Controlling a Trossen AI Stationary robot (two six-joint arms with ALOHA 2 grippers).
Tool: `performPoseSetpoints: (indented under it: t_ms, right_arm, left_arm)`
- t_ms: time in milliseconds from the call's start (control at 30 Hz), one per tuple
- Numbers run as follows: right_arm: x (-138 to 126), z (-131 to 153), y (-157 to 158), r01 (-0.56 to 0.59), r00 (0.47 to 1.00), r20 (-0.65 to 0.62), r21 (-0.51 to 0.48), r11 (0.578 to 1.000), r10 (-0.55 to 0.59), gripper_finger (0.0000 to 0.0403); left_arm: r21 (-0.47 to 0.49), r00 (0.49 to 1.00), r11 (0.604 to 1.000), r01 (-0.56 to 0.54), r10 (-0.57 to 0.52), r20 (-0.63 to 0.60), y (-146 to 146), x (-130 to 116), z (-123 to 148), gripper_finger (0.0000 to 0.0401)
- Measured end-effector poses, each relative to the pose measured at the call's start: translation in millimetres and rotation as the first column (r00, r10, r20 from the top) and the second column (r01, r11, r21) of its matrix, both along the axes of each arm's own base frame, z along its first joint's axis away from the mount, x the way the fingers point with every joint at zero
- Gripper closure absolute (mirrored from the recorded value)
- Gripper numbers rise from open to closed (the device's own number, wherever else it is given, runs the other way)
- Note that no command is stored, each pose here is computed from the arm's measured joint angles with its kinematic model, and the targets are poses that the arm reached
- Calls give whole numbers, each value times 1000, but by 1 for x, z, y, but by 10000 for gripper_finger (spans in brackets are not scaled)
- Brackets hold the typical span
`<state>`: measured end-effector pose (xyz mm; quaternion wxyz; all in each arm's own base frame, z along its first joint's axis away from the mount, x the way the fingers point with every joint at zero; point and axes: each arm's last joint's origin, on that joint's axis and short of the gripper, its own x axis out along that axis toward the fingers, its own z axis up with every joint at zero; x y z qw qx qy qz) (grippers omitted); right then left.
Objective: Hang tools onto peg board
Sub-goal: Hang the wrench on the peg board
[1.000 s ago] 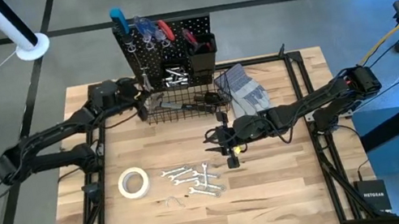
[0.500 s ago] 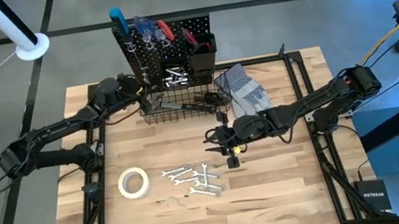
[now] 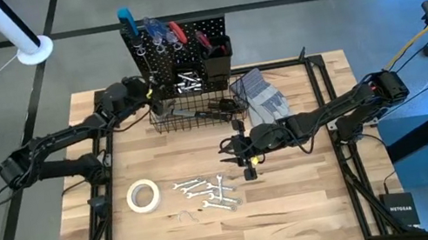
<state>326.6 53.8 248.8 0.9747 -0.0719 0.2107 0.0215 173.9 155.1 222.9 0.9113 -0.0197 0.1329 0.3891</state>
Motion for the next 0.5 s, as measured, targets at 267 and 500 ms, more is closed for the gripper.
performPoseSetpoints:
  t_ms: [267,500]
  right_arm:
    - [0,0,0,0,1000,0,0,1000,0,281]
    - [-1,-2,0,0,1000,-19,-3,1000,0,281]
  left_arm:
    - [9,1000,1000,7,-7,-11,0,0,0,350]
    - [3,998,999,36,-36,-51,-8,-1,1,274]
